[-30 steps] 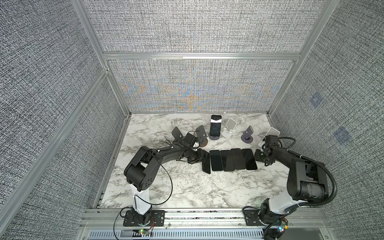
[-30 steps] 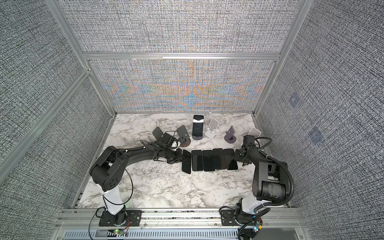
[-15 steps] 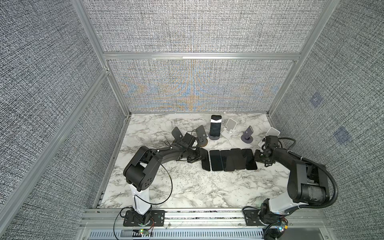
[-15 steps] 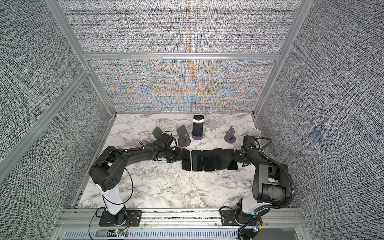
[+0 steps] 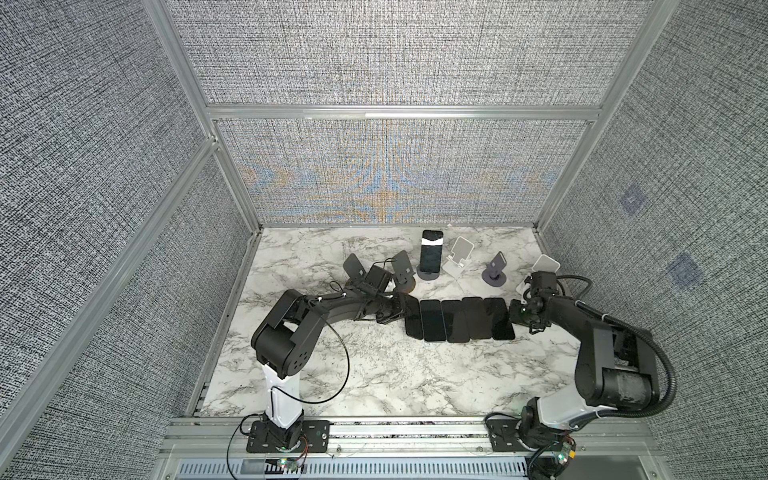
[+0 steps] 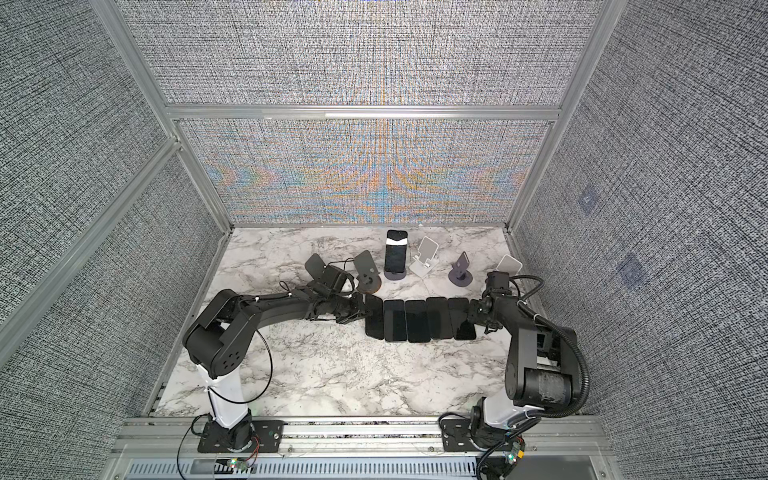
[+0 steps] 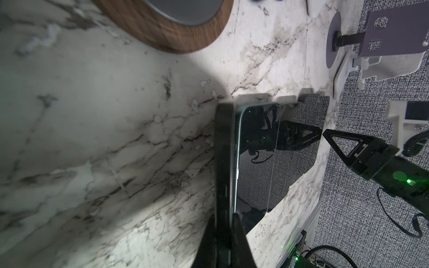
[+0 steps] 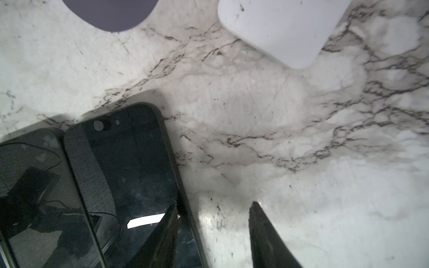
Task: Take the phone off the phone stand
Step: 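Lay the phone flat at the row end nearest the left gripper and open it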
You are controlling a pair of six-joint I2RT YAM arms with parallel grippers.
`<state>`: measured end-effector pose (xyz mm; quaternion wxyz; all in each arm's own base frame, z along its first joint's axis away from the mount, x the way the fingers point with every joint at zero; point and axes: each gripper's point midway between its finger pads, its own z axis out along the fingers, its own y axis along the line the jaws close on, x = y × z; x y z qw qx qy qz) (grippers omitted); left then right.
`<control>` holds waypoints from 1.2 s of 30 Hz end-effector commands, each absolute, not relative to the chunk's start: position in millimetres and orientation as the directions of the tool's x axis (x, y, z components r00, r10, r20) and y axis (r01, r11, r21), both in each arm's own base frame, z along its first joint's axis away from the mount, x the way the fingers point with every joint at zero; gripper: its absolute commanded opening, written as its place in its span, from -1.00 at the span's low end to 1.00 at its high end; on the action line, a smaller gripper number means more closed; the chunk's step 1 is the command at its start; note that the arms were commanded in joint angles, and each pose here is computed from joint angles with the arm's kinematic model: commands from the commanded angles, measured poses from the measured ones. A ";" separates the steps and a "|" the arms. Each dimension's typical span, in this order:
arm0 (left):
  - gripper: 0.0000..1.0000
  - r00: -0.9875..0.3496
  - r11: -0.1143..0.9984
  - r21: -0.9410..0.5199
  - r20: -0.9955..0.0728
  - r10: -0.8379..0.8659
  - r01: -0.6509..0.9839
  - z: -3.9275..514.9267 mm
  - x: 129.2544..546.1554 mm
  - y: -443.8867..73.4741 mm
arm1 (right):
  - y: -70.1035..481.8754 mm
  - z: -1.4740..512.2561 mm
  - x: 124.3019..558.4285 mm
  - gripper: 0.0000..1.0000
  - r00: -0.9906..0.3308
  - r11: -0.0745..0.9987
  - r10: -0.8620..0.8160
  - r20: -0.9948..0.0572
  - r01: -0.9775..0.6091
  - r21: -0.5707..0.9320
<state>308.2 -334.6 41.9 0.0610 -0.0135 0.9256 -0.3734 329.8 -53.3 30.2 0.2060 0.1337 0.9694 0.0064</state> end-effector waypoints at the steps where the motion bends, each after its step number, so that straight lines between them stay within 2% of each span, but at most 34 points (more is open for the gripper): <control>1: -0.86 -0.998 0.822 -0.570 -0.053 -0.045 -0.007 13.8 291.3 -309.0 | -51.8 30.6 327.5 -0.09 -0.883 0.964 0.261 -0.391 0.255 0.069; 10: -0.40 -1.000 0.806 -0.592 -0.015 -0.019 -0.006 9.2 283.3 -312.2 | -48.7 34.8 330.1 -0.09 -0.879 0.964 0.264 -0.398 0.249 0.090; 23: -0.11 -0.999 0.820 -0.572 -0.032 -0.013 0.008 12.1 285.8 -309.3 | -47.9 44.5 332.0 -0.09 -0.868 0.964 0.266 -0.419 0.247 0.099; 27: 0.12 -0.998 0.822 -0.568 -0.062 -0.009 0.028 17.7 288.1 -308.2 | -47.4 49.5 331.9 -0.09 -0.861 0.963 0.269 -0.431 0.248 0.106; 31: 0.30 -0.997 0.818 -0.573 -0.076 -0.010 0.036 21.6 289.5 -308.2 | -46.6 65.8 331.7 -0.09 -0.848 0.968 0.252 -0.467 0.229 0.105; 36: 0.36 -0.995 0.795 -0.605 -0.095 -0.018 0.043 25.3 291.8 -313.4 | -39.9 95.1 326.8 -0.09 -0.838 0.976 0.216 -0.501 0.181 0.119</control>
